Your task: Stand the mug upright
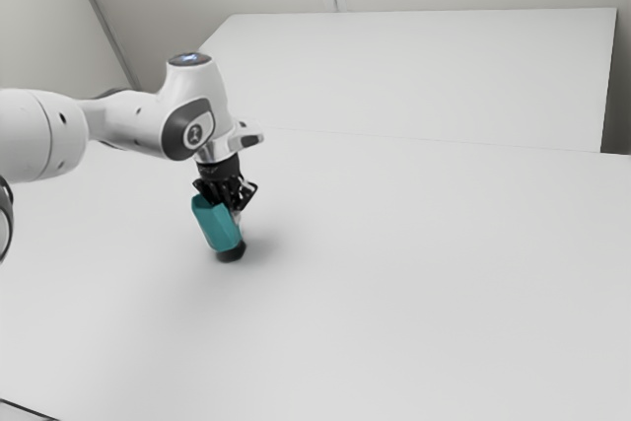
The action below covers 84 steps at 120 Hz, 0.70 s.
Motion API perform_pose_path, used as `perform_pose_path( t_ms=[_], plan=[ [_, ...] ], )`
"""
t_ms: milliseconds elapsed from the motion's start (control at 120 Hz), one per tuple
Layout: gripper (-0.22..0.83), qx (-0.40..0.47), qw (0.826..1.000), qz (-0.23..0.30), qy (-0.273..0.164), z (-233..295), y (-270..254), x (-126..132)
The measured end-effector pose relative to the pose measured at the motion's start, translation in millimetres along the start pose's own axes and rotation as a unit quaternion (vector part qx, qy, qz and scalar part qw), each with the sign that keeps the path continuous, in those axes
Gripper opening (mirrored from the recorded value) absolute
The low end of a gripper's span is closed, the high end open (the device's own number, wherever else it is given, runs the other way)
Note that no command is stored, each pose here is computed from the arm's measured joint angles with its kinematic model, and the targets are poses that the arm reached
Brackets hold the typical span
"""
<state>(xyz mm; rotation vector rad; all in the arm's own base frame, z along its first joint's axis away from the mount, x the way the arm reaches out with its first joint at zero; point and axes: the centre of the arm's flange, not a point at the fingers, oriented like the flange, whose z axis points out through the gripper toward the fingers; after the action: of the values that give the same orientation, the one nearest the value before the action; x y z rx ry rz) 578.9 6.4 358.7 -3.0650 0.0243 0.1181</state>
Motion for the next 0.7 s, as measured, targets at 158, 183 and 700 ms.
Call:
perform_pose_path(
  t_ms=[158,183,700],
  plan=[
    [-0.16,0.005,1.0,-0.017,0.0,10,3,1],
    [-0.16,0.006,1.0,-0.02,0.0,10,4,1],
    [0.39,0.003,0.998,-0.059,0.021,-11,13,2]
  ],
)
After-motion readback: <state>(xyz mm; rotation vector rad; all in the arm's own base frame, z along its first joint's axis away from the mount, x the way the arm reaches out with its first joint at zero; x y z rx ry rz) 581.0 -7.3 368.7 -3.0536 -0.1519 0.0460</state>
